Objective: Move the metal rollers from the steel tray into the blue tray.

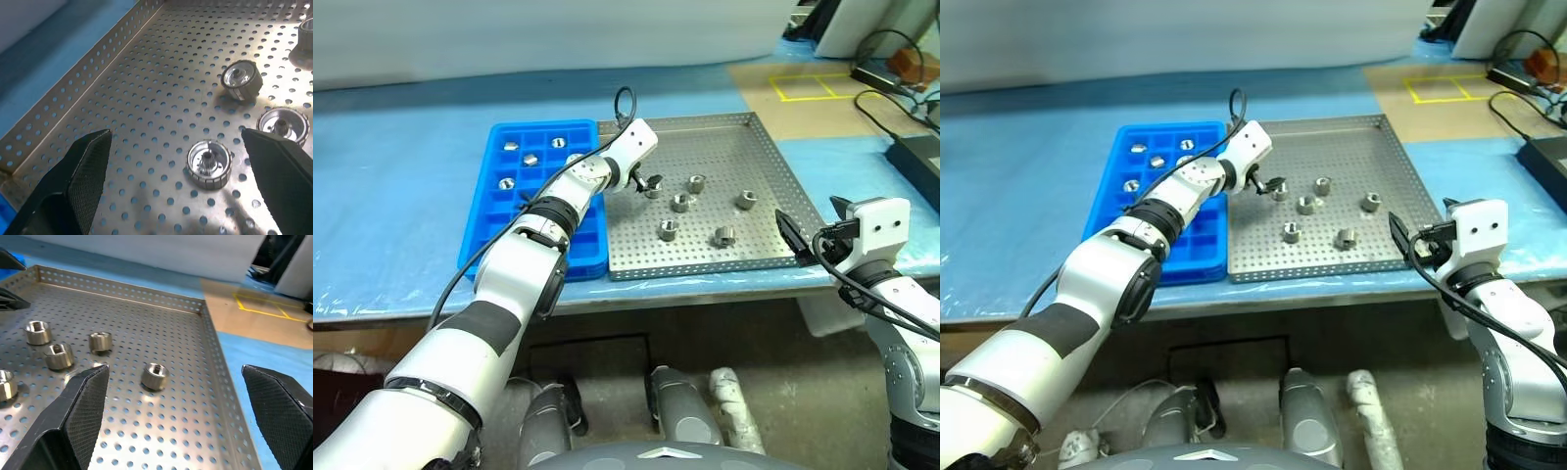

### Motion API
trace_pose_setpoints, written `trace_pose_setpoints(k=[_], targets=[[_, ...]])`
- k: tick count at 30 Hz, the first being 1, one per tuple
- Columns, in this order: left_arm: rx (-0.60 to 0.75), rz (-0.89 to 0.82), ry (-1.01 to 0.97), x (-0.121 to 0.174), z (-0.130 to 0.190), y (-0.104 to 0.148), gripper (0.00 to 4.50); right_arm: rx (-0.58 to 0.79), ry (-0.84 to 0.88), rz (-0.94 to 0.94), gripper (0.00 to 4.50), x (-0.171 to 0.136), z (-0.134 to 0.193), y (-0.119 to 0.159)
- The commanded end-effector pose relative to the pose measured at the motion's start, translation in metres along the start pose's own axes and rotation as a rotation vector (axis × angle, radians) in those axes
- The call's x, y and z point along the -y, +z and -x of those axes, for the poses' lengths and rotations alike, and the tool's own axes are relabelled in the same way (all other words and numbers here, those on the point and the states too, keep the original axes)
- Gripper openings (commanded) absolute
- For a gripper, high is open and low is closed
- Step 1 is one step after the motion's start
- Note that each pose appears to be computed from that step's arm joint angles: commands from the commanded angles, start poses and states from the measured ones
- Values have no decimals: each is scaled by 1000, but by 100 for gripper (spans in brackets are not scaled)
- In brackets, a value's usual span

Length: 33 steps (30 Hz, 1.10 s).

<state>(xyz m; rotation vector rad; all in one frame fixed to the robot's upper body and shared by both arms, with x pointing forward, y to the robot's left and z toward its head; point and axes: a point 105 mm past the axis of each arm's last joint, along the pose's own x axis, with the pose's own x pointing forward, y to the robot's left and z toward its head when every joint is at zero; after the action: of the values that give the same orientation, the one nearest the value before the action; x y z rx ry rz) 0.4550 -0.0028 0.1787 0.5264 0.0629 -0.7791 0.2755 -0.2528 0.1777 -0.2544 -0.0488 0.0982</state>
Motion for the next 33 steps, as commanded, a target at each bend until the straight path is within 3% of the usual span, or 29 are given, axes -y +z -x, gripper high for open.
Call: trace_pose_setpoints(k=[1, 10, 14, 24, 33], targets=[[-5, -25, 36, -3, -2, 7, 447, 38, -51, 28, 450, 5, 12, 13], [-42, 71, 124, -11, -1, -5, 447, 13, -98, 27, 450, 9, 29, 9], [-127, 70, 250, -26, 6, -25, 447, 7, -99, 33, 450, 9, 29, 9], [-193, 198, 483, -48, 22, -57, 447, 0, -102, 46, 450, 13, 31, 11], [-269, 285, 457, -32, 23, -87, 447, 9, -87, 51, 450, 12, 26, 14]])
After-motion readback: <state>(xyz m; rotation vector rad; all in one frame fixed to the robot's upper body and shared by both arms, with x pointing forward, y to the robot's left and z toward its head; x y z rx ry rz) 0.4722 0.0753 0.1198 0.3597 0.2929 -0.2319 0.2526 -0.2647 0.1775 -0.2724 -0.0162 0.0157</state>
